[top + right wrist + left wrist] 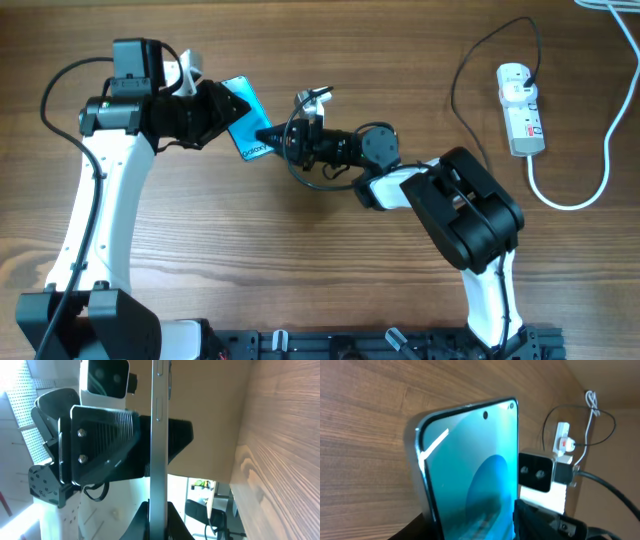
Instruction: Plug charger to phone and switch on socket
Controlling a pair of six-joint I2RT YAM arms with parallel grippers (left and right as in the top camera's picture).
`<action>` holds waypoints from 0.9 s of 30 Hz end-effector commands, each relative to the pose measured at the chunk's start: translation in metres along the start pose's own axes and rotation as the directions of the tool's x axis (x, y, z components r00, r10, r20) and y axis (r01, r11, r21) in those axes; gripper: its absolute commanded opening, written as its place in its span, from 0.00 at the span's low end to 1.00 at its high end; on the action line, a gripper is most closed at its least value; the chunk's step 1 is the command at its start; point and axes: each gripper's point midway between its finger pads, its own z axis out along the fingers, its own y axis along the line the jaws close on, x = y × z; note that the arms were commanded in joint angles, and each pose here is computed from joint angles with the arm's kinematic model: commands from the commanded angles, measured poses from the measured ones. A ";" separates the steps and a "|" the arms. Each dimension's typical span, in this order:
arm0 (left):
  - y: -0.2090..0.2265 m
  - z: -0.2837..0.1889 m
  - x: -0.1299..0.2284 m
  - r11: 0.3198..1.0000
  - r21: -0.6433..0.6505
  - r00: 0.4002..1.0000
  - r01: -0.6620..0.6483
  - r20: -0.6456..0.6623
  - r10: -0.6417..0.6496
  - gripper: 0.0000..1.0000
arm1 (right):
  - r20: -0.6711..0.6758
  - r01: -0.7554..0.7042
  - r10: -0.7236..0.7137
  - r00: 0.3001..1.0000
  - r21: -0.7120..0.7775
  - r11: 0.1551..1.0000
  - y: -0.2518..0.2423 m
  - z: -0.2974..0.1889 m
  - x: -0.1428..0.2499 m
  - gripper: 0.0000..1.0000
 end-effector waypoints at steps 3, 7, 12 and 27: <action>-0.016 0.005 0.007 0.997 0.081 0.999 -0.001 -0.040 0.005 0.44 | -0.080 0.062 -0.068 0.995 -0.075 0.995 0.028 0.016 0.024 0.04; -0.033 0.003 0.011 0.984 0.176 0.997 -0.012 -0.069 0.025 0.44 | -0.102 0.051 -0.058 0.993 -0.072 0.996 0.027 0.020 0.031 0.04; -0.055 -0.004 0.023 0.952 0.305 0.989 -0.026 -0.128 0.068 0.43 | -0.123 0.054 -0.061 0.991 -0.065 0.996 0.026 0.019 0.034 0.04; -0.088 -0.022 0.039 0.856 0.513 0.968 -0.065 -0.175 0.179 0.44 | -0.469 0.258 -0.243 0.849 -0.033 0.966 0.001 -0.005 0.087 0.04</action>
